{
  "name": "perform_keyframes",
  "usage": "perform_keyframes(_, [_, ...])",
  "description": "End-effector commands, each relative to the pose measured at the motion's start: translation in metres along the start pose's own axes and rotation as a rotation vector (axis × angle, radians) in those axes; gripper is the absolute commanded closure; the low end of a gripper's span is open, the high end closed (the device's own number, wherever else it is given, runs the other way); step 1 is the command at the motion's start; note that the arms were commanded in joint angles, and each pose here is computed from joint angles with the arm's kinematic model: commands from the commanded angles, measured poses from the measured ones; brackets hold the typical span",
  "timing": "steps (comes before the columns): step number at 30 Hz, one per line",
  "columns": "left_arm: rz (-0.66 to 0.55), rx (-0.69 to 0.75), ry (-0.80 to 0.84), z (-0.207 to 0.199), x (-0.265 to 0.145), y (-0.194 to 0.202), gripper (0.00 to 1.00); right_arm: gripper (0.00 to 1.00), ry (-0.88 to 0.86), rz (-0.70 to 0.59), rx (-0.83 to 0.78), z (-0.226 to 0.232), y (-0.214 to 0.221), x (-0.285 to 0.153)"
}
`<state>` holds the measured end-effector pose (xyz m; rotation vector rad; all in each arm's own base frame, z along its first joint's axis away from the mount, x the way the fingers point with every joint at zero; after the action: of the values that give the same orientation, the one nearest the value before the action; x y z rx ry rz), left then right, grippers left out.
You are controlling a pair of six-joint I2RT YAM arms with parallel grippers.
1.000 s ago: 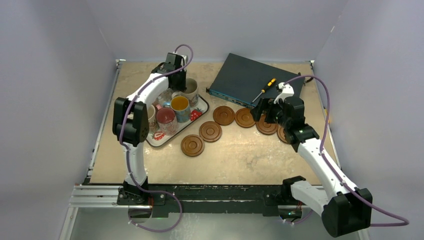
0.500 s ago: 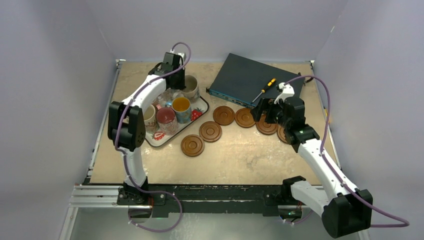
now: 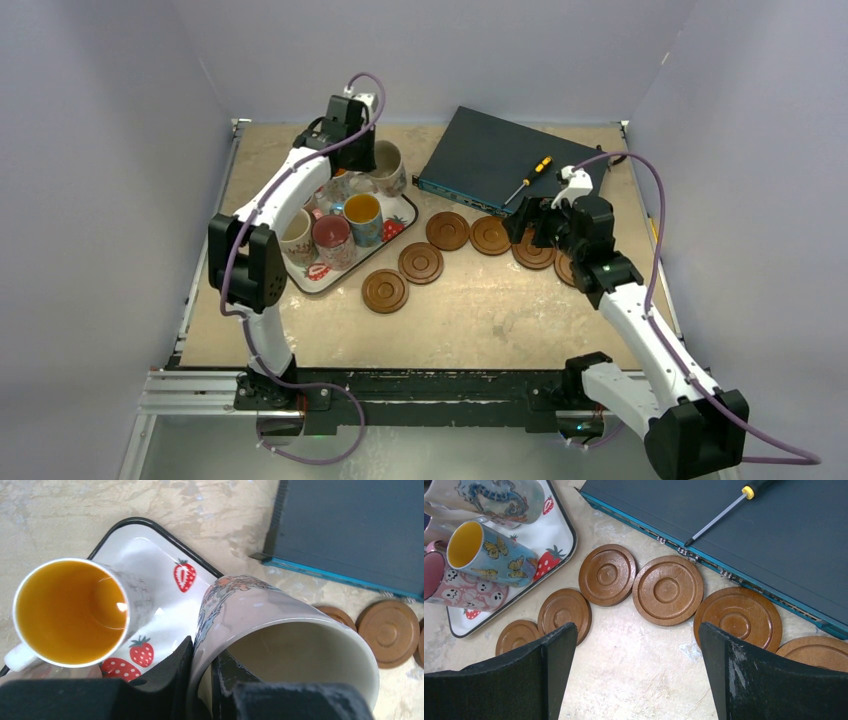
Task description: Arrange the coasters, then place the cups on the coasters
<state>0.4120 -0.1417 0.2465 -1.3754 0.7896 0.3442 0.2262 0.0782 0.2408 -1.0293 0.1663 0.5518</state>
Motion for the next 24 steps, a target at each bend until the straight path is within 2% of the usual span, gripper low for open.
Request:
perform_keyframes(1, [-0.201,0.120,0.104,-0.040,-0.051,-0.051,1.00,0.06,-0.028,-0.058,-0.016,0.009,-0.013,-0.007])
perform_keyframes(9, [-0.156,0.258,0.215,-0.080,-0.051,-0.043,1.00,0.06,-0.034,-0.093,-0.027,0.013,-0.020,-0.014])
perform_keyframes(19, [-0.099,0.425,0.367,-0.114,-0.032,-0.026,1.00,0.06,-0.063,-0.132,-0.030,0.016,-0.022,-0.018])
perform_keyframes(24, [-0.117,0.520,0.434,-0.125,-0.026,-0.023,1.00,0.06,-0.081,-0.153,-0.036,0.017,-0.023,-0.021])
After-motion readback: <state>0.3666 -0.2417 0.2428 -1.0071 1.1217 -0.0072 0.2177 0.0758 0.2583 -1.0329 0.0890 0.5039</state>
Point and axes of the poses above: each gripper's point midway between its finger pads, its own x axis out along the fingers, its own z axis along the line the jaws close on, y = z × x, the point moved 10 cm from there along -x, back along the fingers, and after that the axes turned 12 degrees about x, right-handed, at the moved point
